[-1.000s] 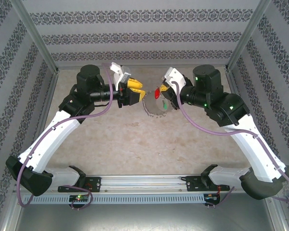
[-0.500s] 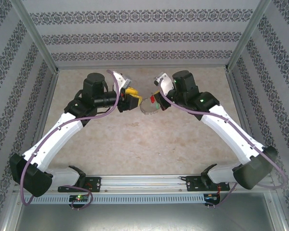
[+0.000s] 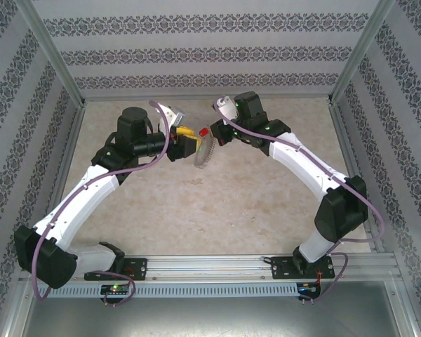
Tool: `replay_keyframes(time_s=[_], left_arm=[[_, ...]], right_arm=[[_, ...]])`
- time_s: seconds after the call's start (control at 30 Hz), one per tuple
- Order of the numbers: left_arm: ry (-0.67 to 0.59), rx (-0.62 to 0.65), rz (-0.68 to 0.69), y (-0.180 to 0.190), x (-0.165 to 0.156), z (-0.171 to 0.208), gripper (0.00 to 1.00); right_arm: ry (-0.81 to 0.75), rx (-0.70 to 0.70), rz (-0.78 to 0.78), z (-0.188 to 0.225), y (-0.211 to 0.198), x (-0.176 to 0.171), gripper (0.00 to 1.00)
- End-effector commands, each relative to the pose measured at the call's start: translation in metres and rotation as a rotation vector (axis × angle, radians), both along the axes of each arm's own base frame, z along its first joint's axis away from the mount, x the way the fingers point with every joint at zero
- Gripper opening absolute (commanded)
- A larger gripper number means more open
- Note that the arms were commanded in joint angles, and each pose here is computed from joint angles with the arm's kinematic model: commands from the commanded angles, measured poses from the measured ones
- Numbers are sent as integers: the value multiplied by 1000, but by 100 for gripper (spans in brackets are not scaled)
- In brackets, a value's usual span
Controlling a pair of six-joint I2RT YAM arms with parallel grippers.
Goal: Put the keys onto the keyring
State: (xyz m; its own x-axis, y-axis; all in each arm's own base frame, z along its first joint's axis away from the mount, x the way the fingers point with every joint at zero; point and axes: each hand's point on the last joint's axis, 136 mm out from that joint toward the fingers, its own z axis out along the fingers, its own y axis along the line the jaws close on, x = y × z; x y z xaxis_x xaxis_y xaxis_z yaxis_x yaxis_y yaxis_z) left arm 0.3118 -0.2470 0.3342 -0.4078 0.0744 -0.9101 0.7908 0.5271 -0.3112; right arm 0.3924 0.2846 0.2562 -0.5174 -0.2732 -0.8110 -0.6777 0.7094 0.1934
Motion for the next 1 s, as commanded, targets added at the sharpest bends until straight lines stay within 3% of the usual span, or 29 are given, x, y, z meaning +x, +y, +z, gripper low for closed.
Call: replay_keyframes(time_s=[0.0, 0.53, 0.97], left_arm=[[-14, -35, 3, 3, 2, 7, 47], [16, -62, -12, 4, 16, -1, 48], [58, -84, -2, 6, 9, -12, 48]], right_arm=[[-11, 70, 17, 11, 6, 1, 0], [179, 38, -103, -61, -40, -49, 0], [350, 73, -321, -126, -85, -28, 0]])
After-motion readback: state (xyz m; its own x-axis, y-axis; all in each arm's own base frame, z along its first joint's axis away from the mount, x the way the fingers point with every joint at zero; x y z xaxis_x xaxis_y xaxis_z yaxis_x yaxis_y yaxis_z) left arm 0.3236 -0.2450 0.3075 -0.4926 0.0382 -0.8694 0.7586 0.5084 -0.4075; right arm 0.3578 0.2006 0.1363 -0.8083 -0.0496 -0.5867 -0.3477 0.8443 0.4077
